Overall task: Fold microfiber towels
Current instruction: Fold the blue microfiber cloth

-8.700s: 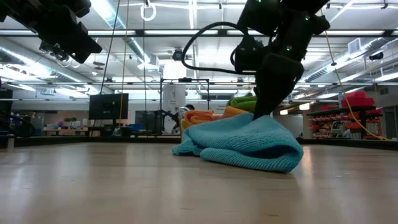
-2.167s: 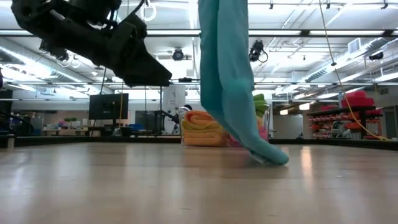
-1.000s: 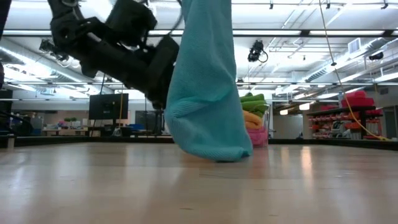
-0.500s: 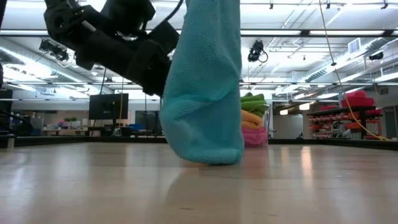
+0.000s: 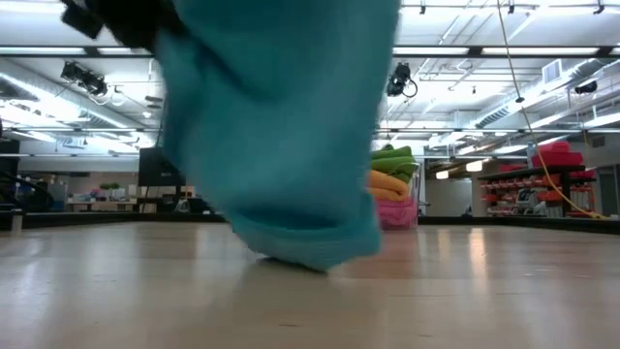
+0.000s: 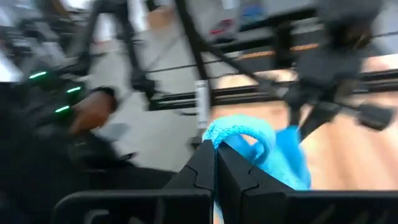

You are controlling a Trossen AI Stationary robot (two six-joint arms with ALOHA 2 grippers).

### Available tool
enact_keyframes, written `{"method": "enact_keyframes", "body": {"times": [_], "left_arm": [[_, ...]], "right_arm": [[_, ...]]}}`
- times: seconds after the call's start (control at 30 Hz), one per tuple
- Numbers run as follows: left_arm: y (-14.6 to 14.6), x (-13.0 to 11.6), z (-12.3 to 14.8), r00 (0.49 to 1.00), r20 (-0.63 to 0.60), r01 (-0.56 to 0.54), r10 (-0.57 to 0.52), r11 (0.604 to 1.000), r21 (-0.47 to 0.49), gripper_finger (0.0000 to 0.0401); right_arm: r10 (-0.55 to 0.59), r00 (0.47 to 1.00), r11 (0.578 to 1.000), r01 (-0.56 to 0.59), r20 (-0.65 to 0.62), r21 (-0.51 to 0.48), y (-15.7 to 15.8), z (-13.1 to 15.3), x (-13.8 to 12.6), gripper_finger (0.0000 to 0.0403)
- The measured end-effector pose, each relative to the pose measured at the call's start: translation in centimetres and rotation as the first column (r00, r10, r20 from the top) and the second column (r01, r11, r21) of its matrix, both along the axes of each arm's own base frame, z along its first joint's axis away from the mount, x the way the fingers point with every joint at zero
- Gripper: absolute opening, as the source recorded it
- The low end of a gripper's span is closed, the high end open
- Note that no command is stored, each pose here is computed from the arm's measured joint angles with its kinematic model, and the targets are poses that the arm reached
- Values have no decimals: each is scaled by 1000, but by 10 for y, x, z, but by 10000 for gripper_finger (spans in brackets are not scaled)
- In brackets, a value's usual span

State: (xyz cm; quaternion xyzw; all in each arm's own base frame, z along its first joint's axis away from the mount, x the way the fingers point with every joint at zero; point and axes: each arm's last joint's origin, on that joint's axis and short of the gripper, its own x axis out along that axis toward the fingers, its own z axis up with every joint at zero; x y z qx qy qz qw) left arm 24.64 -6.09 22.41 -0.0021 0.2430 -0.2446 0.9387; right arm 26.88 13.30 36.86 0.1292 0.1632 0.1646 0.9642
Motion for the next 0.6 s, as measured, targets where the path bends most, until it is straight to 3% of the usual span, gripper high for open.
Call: {"method": "enact_keyframes", "body": {"times": [0.13,0.33,0.47,0.6], "left_arm": [[-13,-17,26,994,74,95,-85,985,-143,27],[-26,-40,48,977,107,206,-184,943,-263,12],[-30,-44,43,977,47,215,-210,942,-258,8],[-32,-42,26,973,-107,171,-202,953,-249,26]], "right_arm": [[119,990,992,-122,76,32,14,8,-5,10],[139,984,990,-140,111,3,23,10,-10,10],[-98,995,992,95,-29,-83,9,-8,-5,10],[-329,932,940,308,-150,-149,-14,-35,8,10]]}}
